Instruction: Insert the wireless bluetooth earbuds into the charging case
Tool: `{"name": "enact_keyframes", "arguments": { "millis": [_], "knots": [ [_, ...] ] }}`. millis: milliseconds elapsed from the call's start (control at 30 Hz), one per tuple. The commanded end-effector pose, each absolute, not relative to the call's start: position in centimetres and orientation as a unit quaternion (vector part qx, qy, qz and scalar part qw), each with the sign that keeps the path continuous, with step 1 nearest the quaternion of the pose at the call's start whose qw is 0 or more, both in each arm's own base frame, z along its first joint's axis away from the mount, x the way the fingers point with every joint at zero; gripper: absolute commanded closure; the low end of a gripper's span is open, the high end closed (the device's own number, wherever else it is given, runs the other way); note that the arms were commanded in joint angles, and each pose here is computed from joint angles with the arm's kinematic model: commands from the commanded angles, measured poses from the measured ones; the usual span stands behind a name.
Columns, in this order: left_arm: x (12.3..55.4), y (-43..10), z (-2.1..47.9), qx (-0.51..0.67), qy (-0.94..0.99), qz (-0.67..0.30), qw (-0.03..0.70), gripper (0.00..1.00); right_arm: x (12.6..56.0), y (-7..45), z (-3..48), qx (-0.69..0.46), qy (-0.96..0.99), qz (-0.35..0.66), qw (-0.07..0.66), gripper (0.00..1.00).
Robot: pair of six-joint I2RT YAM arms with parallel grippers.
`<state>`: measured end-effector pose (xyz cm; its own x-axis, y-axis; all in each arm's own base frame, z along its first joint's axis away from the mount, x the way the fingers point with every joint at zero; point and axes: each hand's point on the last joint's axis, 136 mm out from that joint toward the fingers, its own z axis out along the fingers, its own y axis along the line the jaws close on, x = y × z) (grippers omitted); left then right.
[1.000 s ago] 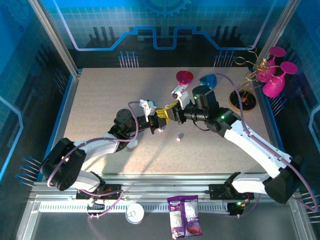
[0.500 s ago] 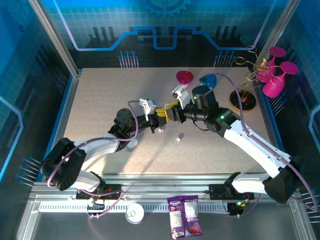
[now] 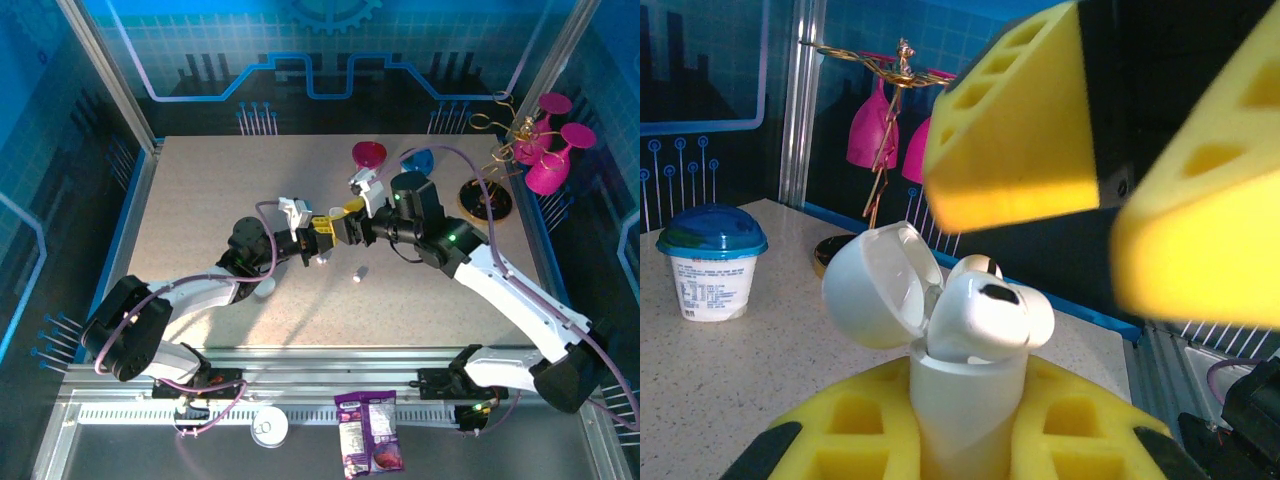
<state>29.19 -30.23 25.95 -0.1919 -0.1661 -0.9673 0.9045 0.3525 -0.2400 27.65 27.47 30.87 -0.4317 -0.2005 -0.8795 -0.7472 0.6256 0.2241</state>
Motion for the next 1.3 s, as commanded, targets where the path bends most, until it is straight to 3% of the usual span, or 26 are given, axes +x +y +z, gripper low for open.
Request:
{"name": "enact_keyframes", "arguments": {
  "millis": [0,67,233,333,867,1267],
  "knots": [
    [29.3,-30.5,27.0,0.311,0.586,-0.479,0.575,1.0,27.0,27.3,34.2,-0.297,0.762,0.331,0.471,0.44],
    [29.3,-30.5,27.1,0.311,0.586,-0.478,0.576,1.0,27.1,26.9,34.4,-0.293,0.762,0.326,0.477,0.4],
    [29.2,-30.5,27.2,0.314,0.583,-0.478,0.576,1.0,28.2,25.4,33.5,-0.267,0.782,0.288,0.484,0.11],
    [29.0,-30.5,27.4,0.316,0.581,-0.48,0.577,1.0,29.1,24.6,32.1,-0.25,0.802,0.269,0.471,0.0],
    [28.6,-30.2,28.0,0.317,0.577,-0.479,0.58,1.0,31.0,23.7,27.6,-0.226,0.844,0.24,0.424,0.0],
    [28.5,-30.0,28.2,0.314,0.578,-0.477,0.583,1.0,30.9,22.4,27.4,-0.217,0.849,0.231,0.424,0.0]
  ]
}}
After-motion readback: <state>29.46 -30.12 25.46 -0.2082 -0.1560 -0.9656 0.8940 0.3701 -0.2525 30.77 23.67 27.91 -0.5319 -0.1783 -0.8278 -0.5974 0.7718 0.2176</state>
